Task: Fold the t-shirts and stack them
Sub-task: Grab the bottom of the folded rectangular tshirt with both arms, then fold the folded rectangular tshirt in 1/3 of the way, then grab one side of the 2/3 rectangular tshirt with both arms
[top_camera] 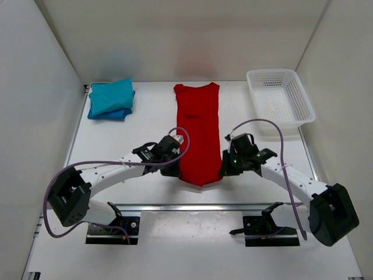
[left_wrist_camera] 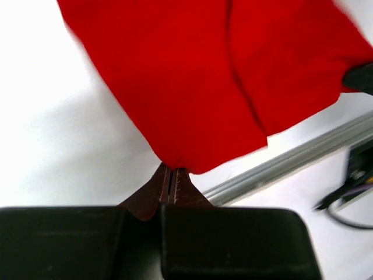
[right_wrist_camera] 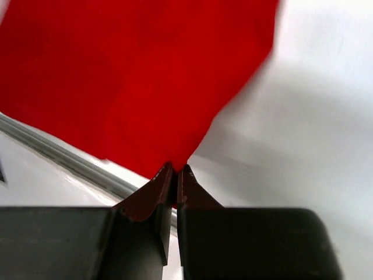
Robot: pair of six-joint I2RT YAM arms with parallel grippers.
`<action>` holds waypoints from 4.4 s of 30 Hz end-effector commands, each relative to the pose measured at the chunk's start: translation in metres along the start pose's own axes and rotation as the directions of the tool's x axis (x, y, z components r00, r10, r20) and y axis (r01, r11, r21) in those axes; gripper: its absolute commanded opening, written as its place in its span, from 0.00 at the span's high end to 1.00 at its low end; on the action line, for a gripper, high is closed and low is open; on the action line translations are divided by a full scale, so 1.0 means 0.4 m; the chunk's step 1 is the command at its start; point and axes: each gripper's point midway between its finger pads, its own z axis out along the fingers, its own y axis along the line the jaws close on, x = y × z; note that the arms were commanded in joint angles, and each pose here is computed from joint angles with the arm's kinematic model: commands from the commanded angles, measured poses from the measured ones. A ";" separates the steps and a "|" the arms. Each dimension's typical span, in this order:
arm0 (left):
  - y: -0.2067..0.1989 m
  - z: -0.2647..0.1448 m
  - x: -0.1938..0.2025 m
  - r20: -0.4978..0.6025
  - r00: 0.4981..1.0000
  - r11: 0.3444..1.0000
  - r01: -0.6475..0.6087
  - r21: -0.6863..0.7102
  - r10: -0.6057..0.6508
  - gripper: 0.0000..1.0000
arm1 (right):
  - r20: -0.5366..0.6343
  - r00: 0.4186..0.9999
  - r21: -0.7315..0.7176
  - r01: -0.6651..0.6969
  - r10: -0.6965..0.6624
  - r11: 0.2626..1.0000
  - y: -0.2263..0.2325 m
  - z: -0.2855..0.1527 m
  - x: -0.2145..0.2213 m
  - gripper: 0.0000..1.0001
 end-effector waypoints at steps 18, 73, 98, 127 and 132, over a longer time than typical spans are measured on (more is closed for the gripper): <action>0.098 0.094 -0.604 0.308 0.938 0.984 0.176 -0.028 -0.159 1.00 | 0.298 0.950 0.037 0.084 -0.091 0.996 -0.077 0.034 -0.675 1.00; 0.326 -0.060 -0.323 0.257 0.933 0.943 0.296 -0.151 -0.251 0.01 | 0.246 0.954 -0.147 0.210 -0.170 0.967 0.069 0.301 -0.783 0.30; 0.132 0.179 -0.418 0.179 0.983 0.994 0.066 -0.082 -0.050 0.27 | 0.249 0.967 0.058 0.033 -0.047 0.998 -0.133 0.029 -0.509 0.36; 0.123 0.228 -0.296 0.005 1.000 0.989 0.007 -0.149 -0.006 1.00 | 0.107 0.993 0.010 -0.043 0.042 0.999 -0.174 0.160 -0.339 1.00; 0.141 0.076 -0.131 -0.051 0.997 0.991 0.059 -0.122 -0.066 1.00 | -0.004 0.999 0.051 -0.047 0.047 0.998 -0.108 0.053 -0.146 1.00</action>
